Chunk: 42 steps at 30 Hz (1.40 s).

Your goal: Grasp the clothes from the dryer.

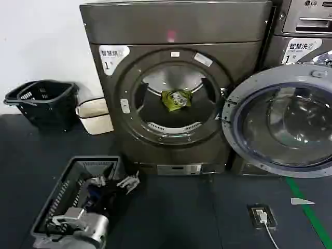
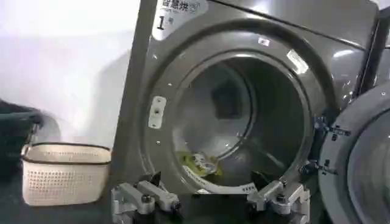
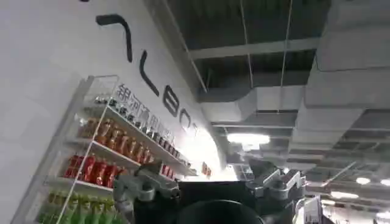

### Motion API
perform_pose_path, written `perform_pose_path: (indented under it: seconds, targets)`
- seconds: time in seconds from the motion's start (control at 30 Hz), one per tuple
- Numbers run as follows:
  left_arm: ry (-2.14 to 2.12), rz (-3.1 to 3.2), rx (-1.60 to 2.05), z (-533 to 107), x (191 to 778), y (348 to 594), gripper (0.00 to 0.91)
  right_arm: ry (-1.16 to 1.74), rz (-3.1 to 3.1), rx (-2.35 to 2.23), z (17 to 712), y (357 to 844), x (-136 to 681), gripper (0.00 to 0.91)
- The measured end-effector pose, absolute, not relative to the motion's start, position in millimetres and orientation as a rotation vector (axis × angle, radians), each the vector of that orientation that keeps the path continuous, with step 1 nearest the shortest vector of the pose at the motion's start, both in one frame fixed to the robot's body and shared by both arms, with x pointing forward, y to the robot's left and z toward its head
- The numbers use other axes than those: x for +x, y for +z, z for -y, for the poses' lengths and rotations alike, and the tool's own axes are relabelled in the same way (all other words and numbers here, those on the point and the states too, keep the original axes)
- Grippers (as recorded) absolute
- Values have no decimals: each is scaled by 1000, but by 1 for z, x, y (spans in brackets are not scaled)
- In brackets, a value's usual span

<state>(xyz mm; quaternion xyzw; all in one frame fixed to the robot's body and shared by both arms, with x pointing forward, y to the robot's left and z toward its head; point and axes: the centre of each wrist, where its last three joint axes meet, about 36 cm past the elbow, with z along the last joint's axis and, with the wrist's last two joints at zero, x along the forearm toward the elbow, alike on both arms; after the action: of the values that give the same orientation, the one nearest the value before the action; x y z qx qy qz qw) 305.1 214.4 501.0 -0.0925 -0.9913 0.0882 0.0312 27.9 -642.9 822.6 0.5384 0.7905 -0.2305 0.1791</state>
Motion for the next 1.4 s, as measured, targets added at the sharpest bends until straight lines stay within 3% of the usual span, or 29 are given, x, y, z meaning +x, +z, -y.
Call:
perform_pose_path:
  seconds: [1.4]
  targets:
    - [307, 3093, -312, -211, 301, 513, 907, -626, -2207, 1415, 641, 823, 24, 907]
